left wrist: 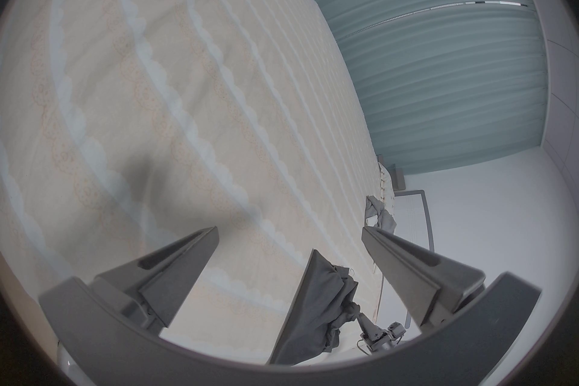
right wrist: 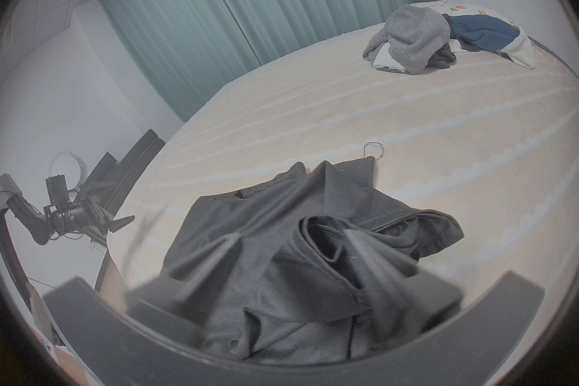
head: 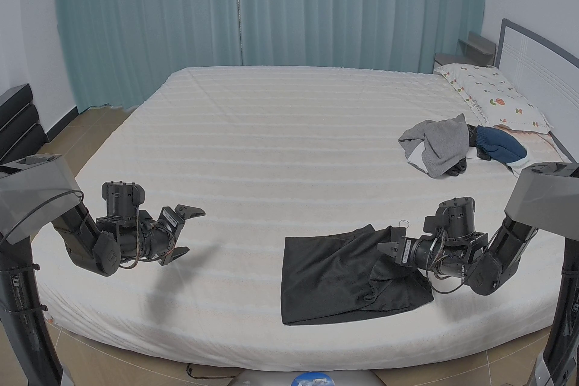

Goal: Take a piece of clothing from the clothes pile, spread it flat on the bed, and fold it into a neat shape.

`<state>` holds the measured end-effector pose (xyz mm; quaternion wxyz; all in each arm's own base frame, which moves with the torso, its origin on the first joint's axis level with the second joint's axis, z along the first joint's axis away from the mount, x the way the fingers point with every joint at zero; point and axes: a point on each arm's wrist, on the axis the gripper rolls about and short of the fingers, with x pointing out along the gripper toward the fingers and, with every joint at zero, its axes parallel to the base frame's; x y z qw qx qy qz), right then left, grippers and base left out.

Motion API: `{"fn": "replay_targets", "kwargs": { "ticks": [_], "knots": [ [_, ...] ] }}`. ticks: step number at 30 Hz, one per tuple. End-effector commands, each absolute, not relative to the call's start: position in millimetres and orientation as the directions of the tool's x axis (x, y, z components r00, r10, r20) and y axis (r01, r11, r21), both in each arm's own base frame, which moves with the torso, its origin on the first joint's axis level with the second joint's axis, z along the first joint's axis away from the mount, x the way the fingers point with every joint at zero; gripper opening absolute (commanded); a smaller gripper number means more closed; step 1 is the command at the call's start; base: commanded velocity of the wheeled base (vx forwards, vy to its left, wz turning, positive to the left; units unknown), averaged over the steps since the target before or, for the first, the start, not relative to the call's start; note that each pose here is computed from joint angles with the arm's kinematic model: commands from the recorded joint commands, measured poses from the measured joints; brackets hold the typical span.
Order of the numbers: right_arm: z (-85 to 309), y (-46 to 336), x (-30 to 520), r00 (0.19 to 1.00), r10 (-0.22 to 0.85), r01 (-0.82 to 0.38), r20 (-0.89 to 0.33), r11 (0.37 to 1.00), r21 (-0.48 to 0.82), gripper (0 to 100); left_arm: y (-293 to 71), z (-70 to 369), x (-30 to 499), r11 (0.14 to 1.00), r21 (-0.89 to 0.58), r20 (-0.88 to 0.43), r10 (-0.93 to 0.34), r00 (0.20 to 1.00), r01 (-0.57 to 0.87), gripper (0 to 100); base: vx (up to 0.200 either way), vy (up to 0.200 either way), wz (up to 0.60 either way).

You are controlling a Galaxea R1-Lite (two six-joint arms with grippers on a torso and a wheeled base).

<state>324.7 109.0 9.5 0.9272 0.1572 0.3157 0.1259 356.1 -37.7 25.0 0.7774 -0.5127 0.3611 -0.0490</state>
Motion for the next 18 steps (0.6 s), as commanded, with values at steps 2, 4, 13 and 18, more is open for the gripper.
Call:
{"fn": "replay_targets", "kwargs": {
  "ticks": [2, 4, 13, 18],
  "knots": [
    [6.9, 100.0, 318.4, 0.762, 0.314, -0.152, -0.567, 0.937, 0.314, 0, -37.7, 24.1, 355.9, 0.469, -0.832, -0.514, -0.446, 0.733, -0.297, 100, 0.0, 0.0, 0.0],
    [16.9, 97.3, 311.4, 0.769, 0.316, -0.166, -0.555, 0.938, 0.305, 0, -37.7, 24.2, 355.9, 0.469, -0.832, -0.513, -0.447, 0.733, -0.296, 100, 0.0, 0.0, 0.0],
    [26.7, 68.4, 279.1, 0.744, 0.306, -0.213, -0.593, 0.951, 0.223, 0, -37.7, 24.2, 355.9, 0.469, -0.832, -0.513, -0.447, 0.733, -0.296, 100, 0.0, 0.0, 0.0],
    [19.3, 51.2, 268.0, 0.709, 0.315, -0.282, -0.631, 0.947, 0.156, 0, -37.7, 24.2, 355.9, 0.469, -0.832, -0.513, -0.447, 0.733, -0.296, 100, 0.0, 0.0, 0.0]
  ]
}}
